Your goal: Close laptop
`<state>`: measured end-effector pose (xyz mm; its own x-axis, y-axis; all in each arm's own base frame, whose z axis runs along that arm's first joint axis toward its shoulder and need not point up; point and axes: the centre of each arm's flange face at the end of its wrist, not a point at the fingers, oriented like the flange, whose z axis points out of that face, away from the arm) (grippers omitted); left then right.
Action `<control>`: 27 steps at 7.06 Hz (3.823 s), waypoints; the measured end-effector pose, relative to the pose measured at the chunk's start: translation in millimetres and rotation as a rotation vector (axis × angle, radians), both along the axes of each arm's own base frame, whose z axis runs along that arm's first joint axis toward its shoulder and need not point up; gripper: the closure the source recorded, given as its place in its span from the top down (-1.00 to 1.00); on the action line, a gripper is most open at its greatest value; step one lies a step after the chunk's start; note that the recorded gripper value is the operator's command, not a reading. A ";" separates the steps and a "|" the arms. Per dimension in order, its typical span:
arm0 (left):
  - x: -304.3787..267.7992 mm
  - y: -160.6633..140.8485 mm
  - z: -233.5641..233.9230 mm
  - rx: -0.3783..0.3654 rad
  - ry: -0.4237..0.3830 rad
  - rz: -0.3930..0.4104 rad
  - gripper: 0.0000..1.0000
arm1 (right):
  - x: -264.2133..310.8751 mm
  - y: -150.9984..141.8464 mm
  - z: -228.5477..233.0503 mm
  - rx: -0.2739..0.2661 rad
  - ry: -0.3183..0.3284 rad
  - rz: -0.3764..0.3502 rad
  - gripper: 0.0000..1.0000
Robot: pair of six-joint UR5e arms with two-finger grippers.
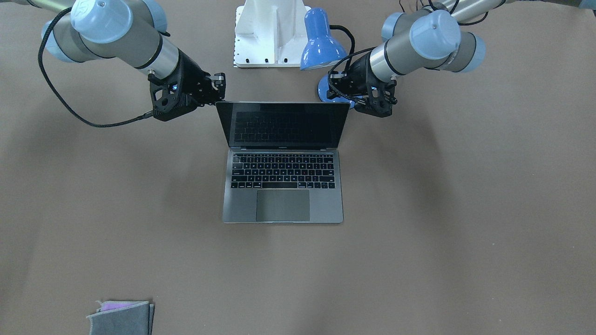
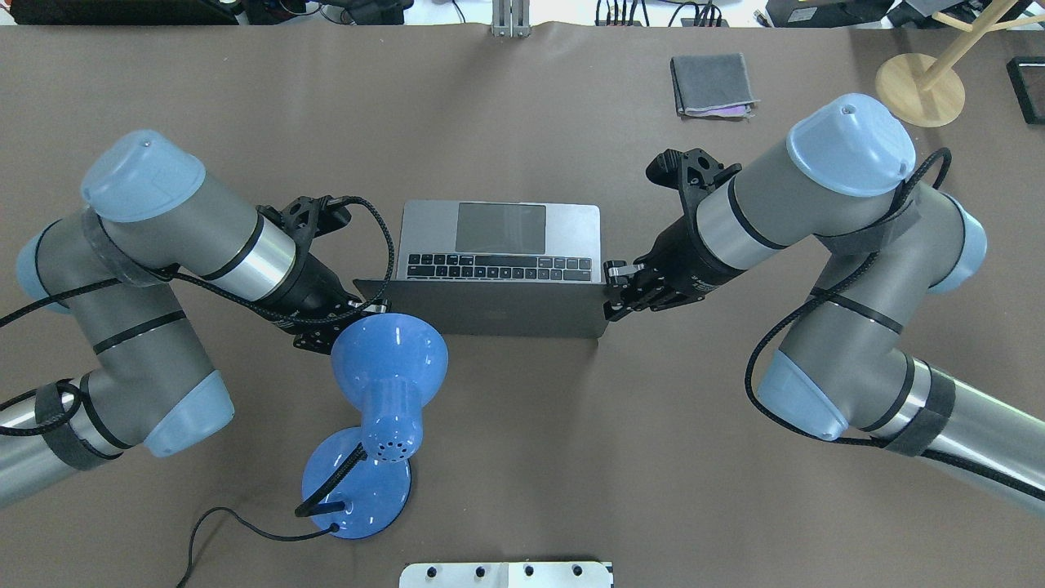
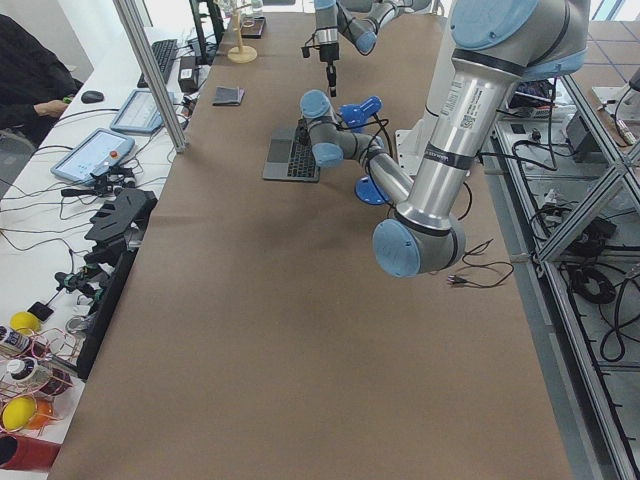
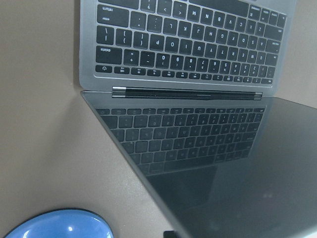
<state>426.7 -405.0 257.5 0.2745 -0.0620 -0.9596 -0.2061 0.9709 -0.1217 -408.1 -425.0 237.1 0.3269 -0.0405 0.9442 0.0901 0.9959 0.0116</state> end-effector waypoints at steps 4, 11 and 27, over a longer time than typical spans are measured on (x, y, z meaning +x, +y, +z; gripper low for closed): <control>11.9 -33.5 -17.2 0.030 -0.001 -0.069 -1.00 | -4.7 -26.5 -9.0 0.001 0.003 0.033 -1.00; 4.8 -162.2 10.0 0.072 -0.052 -0.212 -1.00 | -34.4 -99.2 -9.4 0.011 0.042 0.077 -1.00; 52.2 -213.6 -6.6 0.074 -0.081 -0.302 0.93 | -80.5 -197.7 -1.5 0.026 0.069 0.107 -0.32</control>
